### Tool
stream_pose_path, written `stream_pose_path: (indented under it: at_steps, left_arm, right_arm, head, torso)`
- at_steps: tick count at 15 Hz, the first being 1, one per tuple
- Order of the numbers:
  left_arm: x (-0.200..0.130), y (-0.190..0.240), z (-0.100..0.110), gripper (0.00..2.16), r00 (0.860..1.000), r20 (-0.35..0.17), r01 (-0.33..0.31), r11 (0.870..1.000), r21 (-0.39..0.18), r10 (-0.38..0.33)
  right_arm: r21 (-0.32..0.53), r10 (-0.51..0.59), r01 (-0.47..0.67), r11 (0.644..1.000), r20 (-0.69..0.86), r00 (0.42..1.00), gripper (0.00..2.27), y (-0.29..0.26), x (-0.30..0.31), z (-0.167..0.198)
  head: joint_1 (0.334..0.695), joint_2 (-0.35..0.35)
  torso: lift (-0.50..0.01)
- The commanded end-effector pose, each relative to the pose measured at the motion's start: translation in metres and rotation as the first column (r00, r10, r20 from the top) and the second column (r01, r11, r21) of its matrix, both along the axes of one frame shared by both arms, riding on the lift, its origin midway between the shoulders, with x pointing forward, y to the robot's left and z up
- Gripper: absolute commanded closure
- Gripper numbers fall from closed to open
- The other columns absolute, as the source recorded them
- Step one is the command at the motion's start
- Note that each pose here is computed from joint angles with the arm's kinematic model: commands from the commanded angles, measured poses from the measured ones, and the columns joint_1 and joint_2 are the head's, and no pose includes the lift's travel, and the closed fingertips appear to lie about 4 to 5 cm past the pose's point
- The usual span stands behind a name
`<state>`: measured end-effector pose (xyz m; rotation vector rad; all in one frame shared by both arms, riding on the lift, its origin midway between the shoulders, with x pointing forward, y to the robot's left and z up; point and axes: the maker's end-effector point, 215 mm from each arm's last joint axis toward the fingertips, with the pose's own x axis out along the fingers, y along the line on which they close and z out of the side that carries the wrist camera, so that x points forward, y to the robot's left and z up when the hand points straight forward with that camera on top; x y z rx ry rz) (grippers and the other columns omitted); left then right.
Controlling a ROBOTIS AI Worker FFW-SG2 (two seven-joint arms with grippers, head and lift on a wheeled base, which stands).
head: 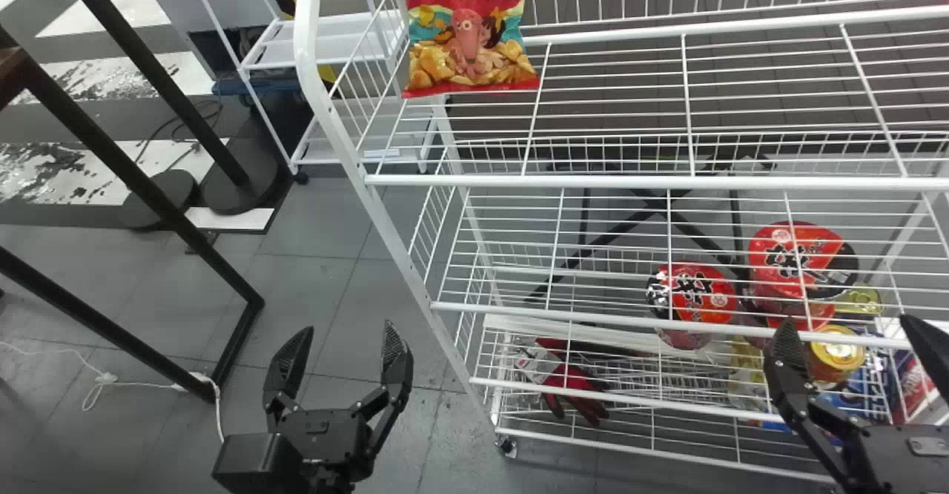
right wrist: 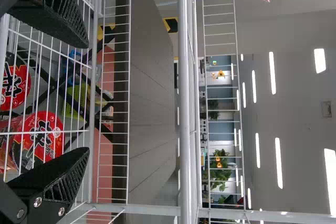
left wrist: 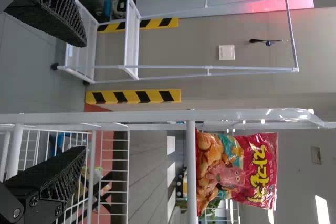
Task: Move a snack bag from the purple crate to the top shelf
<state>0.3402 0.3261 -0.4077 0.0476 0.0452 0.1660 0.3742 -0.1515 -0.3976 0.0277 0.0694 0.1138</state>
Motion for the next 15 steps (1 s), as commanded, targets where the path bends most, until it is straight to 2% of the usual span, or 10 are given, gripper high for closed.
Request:
stream_pose_path:
  at_steps: [1, 9, 15]
  left_arm:
    - [-0.0001, 0.0, 0.0001, 0.12, 1.0, 0.001, 0.0, 1.0, 0.0, 0.0]
    - [-0.001, -0.0004, -0.0013, 0.12, 1.0, 0.001, 0.0, 1.0, -0.001, 0.0]
    - [-0.0005, -0.0013, 0.0058, 0.12, 1.0, 0.026, 0.002, 1.0, 0.0, -0.002]
  right_arm:
    - [-0.002, 0.002, -0.002, 1.0, 0.003, 1.0, 0.12, 0.0, -0.0008, 0.001]
    - [-0.006, 0.003, -0.003, 1.0, 0.002, 1.0, 0.12, 0.0002, -0.001, 0.0003]
    - [-0.005, 0.002, -0.002, 1.0, 0.016, 1.0, 0.11, -0.0008, -0.0008, 0.0041]
  head:
    - [0.695, 0.276]
    - [0.695, 0.276]
    - [0.695, 0.274]
  torso:
    - [-0.195]
    - [-0.228]
    - [-0.252]
